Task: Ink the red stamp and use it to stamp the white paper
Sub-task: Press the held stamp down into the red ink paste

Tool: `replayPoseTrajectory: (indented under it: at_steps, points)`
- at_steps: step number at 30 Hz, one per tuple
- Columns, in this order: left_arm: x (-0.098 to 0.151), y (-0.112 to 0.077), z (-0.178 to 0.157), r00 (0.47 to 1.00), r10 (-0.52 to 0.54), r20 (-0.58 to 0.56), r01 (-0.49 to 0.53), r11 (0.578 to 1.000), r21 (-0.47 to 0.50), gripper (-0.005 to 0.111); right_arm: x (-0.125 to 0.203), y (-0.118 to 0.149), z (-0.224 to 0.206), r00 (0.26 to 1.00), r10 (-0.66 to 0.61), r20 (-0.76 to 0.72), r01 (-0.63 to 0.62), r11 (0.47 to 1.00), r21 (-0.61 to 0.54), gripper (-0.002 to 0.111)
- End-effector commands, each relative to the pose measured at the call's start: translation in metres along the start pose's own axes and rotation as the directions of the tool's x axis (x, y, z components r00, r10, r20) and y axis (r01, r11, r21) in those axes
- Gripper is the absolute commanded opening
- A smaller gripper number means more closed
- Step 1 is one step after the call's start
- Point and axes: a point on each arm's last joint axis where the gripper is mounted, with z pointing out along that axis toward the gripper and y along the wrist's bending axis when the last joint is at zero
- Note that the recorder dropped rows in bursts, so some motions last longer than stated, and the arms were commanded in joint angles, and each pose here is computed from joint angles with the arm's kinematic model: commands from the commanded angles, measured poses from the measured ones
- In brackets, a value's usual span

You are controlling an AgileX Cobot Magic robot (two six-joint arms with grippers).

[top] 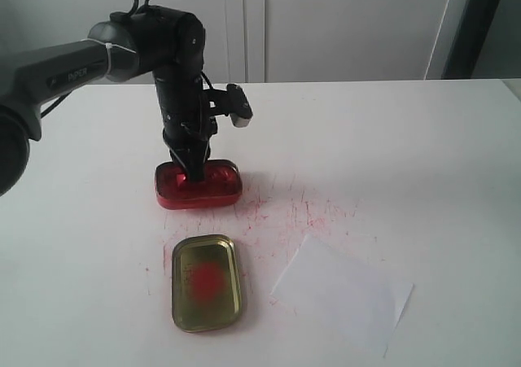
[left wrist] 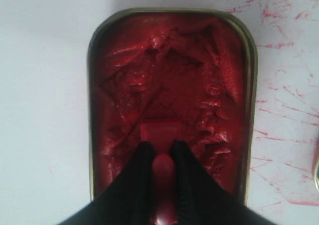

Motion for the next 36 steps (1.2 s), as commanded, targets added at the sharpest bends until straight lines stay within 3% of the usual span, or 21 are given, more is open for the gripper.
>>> replayPoseTrajectory:
  at_steps: [1, 10, 22, 36]
  points:
    - [0.003, -0.004, -0.001, 0.999, -0.006, -0.039, 0.007, 0.999, 0.048, 0.000, 0.000, 0.000, 0.000, 1.000, 0.002, 0.017, -0.002, 1.000, 0.006, 0.000]
    - [0.005, -0.002, 0.002, 0.997, 0.005, -0.076, -0.003, 1.000, 0.027, 0.000, 0.000, 0.000, 0.000, 1.000, 0.002, 0.017, -0.002, 1.000, 0.006, 0.000]
    - [-0.018, -0.023, 0.000, 0.976, 0.124, -0.180, -0.139, 0.988, -0.073, 0.000, 0.000, 0.000, 0.000, 1.000, 0.002, 0.017, -0.002, 1.000, 0.006, 0.000]
    - [-0.019, -0.023, 0.007, 0.976, 0.098, -0.195, -0.114, 0.991, -0.076, 0.000, 0.000, 0.000, 0.000, 1.000, 0.002, 0.017, -0.002, 1.000, 0.006, 0.000]
